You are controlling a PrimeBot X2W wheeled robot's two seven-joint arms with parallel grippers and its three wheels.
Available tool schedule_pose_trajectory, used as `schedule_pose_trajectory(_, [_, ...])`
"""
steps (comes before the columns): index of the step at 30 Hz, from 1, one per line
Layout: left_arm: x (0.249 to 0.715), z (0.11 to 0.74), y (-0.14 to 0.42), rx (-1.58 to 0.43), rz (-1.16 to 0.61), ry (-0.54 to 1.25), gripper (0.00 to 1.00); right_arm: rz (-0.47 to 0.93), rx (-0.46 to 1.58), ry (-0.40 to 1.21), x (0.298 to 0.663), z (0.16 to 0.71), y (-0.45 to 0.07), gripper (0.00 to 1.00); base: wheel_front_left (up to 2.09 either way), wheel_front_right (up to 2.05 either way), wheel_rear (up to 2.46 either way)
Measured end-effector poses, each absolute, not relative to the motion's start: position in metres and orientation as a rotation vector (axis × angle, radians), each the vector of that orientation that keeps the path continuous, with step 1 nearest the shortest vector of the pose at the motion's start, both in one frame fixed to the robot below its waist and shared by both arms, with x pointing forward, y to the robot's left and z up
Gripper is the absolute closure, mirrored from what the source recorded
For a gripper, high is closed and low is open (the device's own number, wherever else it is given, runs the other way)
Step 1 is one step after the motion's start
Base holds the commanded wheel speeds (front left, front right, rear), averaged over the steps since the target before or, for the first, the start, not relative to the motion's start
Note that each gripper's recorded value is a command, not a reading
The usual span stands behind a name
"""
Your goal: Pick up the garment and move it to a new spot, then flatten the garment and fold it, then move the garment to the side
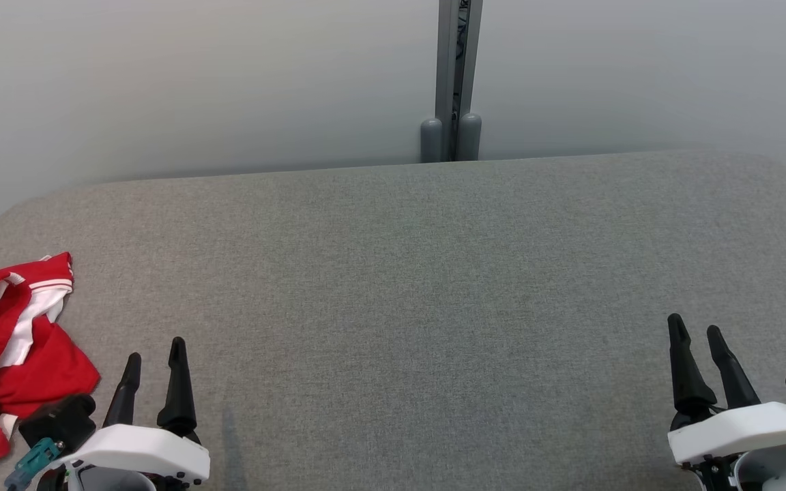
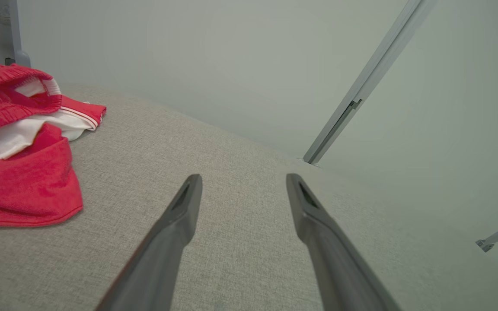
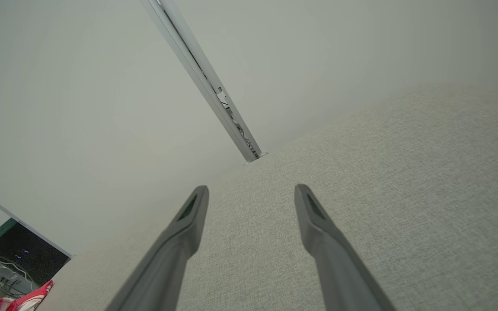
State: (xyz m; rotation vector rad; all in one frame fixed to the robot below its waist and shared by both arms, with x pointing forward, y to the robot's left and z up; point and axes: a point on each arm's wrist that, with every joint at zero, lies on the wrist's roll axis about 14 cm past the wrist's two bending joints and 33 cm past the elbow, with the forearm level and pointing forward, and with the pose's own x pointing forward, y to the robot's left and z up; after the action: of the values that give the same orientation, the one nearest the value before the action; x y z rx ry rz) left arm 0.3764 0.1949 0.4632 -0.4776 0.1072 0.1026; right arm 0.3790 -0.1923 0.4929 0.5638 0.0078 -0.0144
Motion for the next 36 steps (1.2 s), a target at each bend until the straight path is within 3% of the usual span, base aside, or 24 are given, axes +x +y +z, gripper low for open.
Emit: schedule_pose_trajectory(36, [0.376,0.456,0.195,-0.114,0.088,0.108,0.00,0.037,0.195,-0.016,0.378,0.494,-0.189,0.00,0.00,0.00,0.00])
